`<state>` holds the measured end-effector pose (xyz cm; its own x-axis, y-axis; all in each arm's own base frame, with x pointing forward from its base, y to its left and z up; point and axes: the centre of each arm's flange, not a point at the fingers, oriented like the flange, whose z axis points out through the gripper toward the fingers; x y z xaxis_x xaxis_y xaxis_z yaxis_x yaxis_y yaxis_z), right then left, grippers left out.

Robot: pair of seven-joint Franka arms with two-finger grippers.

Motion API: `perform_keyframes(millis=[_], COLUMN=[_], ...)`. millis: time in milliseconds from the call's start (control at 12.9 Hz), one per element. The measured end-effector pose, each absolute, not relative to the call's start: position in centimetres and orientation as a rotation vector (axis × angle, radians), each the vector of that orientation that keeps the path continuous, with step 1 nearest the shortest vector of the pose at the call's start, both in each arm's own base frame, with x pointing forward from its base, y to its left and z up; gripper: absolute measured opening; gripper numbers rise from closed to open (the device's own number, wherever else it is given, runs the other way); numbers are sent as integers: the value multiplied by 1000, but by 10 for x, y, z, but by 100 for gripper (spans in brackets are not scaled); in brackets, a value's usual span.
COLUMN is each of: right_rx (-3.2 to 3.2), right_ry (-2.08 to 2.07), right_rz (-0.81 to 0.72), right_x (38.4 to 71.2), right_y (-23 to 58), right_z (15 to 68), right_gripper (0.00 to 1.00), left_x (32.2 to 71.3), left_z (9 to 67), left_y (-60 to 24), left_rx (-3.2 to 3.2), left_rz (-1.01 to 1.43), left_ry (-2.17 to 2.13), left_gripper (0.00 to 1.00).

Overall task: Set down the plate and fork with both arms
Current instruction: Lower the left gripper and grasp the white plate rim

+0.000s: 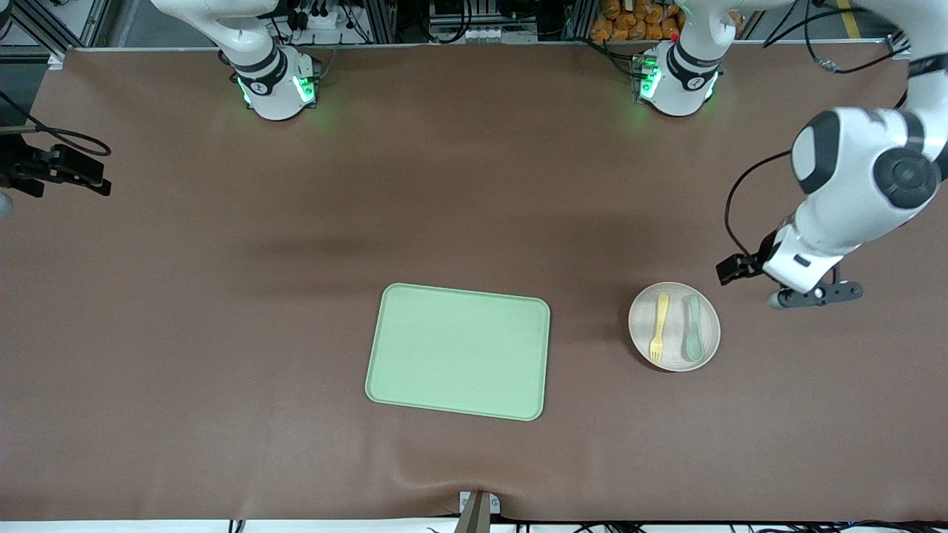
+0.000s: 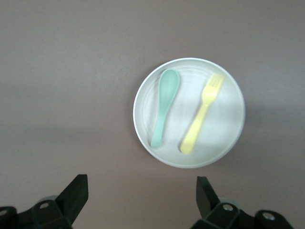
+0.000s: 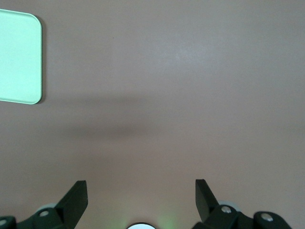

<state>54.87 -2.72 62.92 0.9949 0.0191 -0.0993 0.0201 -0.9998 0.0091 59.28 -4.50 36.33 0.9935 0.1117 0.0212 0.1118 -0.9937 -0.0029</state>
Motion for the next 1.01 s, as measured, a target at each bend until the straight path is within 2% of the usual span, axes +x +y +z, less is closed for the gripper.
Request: perform_keyframes(millis=[310, 774, 1006], right_rx=[3127, 3127, 3127], right_ry=[31, 31, 31], right_rz=[-156, -155, -155], right_x=[549, 549, 549], right_y=[-27, -27, -27], right_z=[629, 629, 629], right_gripper=[100, 100, 100], left_x=[595, 599, 601], left_z=[281, 228, 208], left_y=[-35, -27, -21], left_rx=[-3143, -3153, -3156], left_rz=[-42, -70, -94], left_ry=[-212, -238, -256], left_gripper=[100, 100, 91])
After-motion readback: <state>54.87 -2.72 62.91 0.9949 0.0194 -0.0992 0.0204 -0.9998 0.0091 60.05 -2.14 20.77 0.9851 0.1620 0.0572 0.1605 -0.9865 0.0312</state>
